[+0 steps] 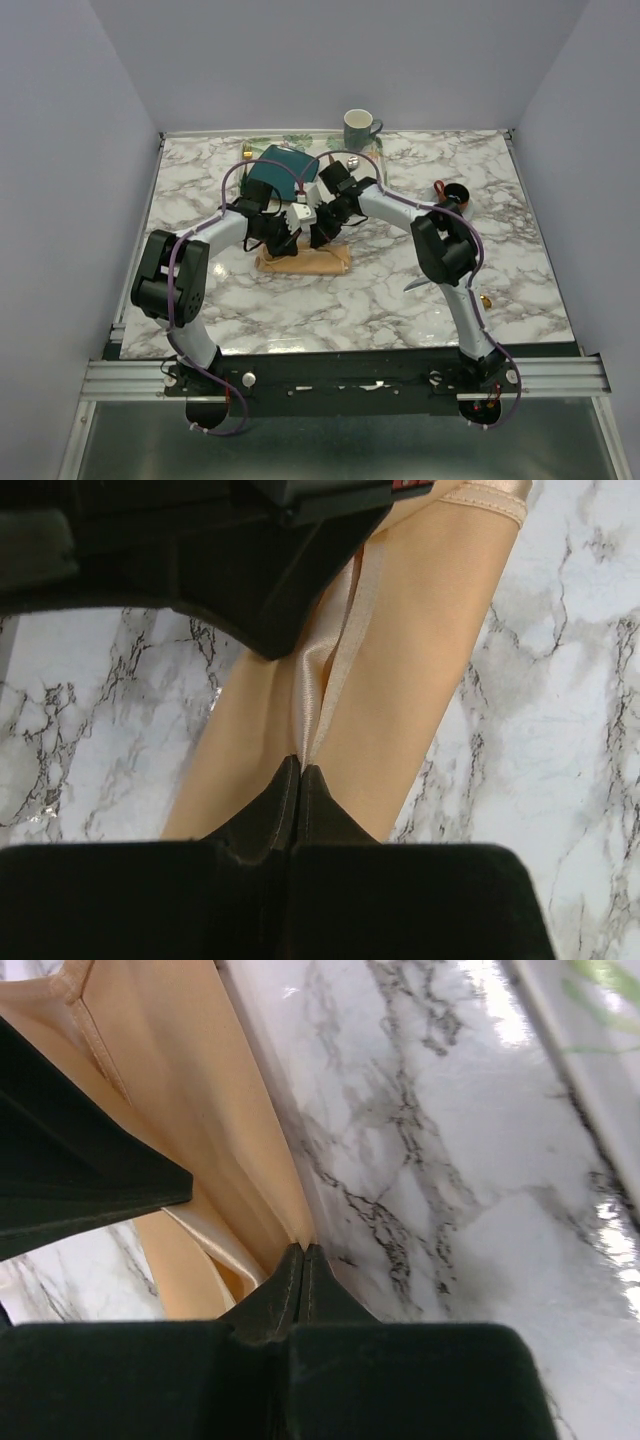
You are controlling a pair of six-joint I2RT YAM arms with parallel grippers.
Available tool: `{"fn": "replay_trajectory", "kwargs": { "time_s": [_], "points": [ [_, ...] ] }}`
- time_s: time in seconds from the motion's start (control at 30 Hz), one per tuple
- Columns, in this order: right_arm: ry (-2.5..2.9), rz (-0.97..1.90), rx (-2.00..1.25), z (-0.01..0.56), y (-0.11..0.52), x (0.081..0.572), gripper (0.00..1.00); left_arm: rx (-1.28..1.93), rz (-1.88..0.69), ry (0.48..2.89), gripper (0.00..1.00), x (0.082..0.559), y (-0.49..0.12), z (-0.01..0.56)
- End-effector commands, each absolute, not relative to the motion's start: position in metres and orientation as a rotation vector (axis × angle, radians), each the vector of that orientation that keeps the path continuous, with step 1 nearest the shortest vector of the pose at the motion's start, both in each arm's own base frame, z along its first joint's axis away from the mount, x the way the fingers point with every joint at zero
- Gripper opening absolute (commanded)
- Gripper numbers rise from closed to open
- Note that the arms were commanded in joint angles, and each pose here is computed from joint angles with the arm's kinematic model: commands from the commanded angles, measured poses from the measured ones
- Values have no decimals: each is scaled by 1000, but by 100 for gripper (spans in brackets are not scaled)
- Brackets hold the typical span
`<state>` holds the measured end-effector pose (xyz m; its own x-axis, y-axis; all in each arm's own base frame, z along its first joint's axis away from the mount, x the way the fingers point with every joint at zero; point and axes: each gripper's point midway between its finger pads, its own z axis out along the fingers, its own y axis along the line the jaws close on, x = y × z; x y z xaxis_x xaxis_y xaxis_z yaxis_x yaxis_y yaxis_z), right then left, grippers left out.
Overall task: Fold the napkin into a case and place the utensils inside
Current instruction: Stuff the top corner of the smaller-rectangle-folded napkin into the folded napkin.
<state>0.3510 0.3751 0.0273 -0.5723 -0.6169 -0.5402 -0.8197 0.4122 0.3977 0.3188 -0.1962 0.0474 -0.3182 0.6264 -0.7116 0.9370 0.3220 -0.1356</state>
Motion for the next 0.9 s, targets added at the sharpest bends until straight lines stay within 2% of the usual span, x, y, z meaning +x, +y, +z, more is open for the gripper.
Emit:
{"fn": "replay_trajectory", "kwargs": {
  "time_s": [0.0,0.6,0.7,0.87],
  "points": [
    [2347,1018,-1297,41,382,322,1,1369,-763,2031,0,306,-201,59],
    [2333,1115,-1305,50,388,306,1,1354,-729,2099,0,306,-198,43],
    [2335,1125,-1298,52,389,306,4,1357,-732,2112,0,304,-198,39],
    [2351,1118,-1267,58,389,309,16,1370,-736,2146,0,301,-195,31]
  ]
}}
